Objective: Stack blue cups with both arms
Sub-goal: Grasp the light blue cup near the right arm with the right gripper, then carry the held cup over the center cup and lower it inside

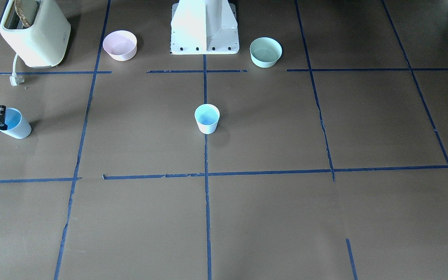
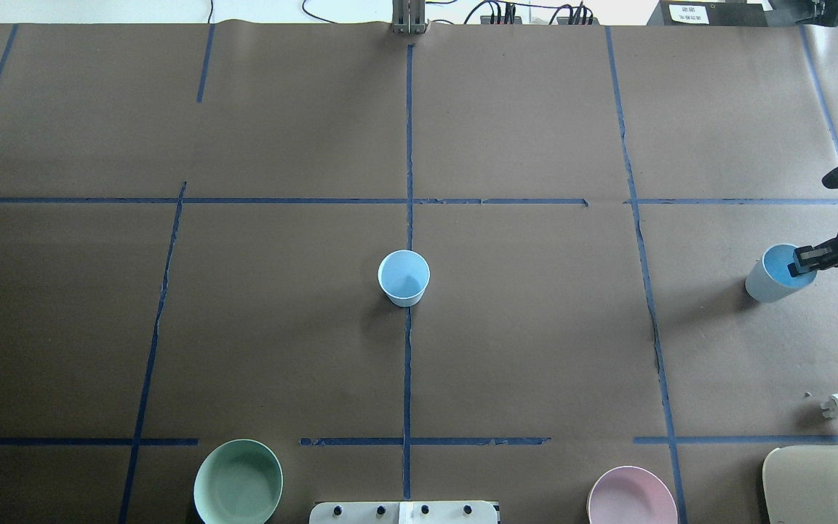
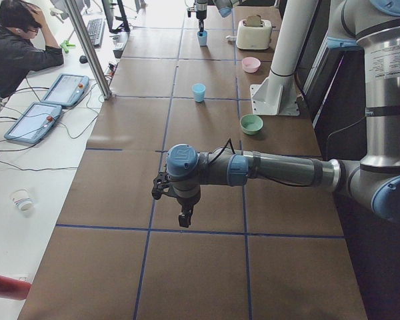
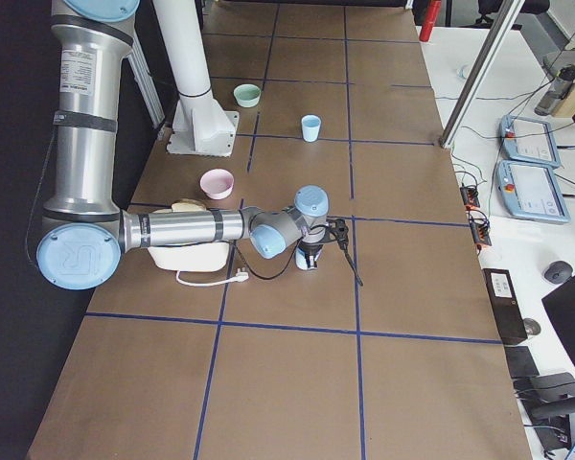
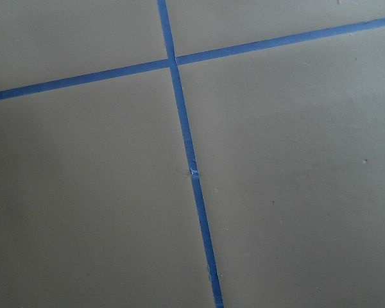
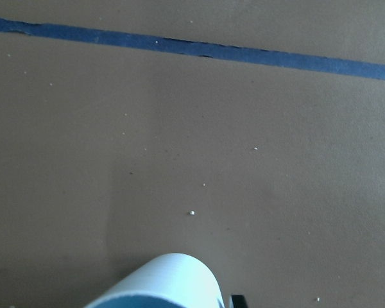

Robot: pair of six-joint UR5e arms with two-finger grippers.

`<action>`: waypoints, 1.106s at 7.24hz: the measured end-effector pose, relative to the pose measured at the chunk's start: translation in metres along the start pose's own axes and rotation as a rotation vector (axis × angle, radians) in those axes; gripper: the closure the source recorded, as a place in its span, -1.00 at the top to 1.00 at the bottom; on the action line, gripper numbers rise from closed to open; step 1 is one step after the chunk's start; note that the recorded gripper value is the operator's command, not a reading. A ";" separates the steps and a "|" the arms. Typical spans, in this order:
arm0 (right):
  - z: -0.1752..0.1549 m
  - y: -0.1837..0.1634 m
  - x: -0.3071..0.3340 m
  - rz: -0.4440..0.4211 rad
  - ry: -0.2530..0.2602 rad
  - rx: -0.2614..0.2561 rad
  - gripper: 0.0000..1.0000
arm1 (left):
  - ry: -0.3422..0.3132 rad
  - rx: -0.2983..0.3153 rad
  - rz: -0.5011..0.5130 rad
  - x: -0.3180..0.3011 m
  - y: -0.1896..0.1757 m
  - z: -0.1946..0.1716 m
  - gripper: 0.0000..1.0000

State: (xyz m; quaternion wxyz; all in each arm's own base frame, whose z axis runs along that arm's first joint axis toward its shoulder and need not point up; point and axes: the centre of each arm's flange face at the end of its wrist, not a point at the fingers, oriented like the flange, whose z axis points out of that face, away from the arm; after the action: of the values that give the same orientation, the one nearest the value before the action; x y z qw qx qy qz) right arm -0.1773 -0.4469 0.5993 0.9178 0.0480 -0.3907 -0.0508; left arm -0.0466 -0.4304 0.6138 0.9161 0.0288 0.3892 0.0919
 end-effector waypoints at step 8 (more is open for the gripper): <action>-0.068 -0.099 -0.369 0.352 -0.086 0.034 -1.00 | 0.001 -0.010 -0.013 -0.004 0.008 0.004 1.00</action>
State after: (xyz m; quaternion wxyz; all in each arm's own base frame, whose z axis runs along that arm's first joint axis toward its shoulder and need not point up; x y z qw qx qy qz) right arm -0.3880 -0.4932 0.2773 0.8941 -0.0078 -0.4327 0.1151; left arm -0.0474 -0.4229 0.6201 0.9166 0.0219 0.3895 0.0880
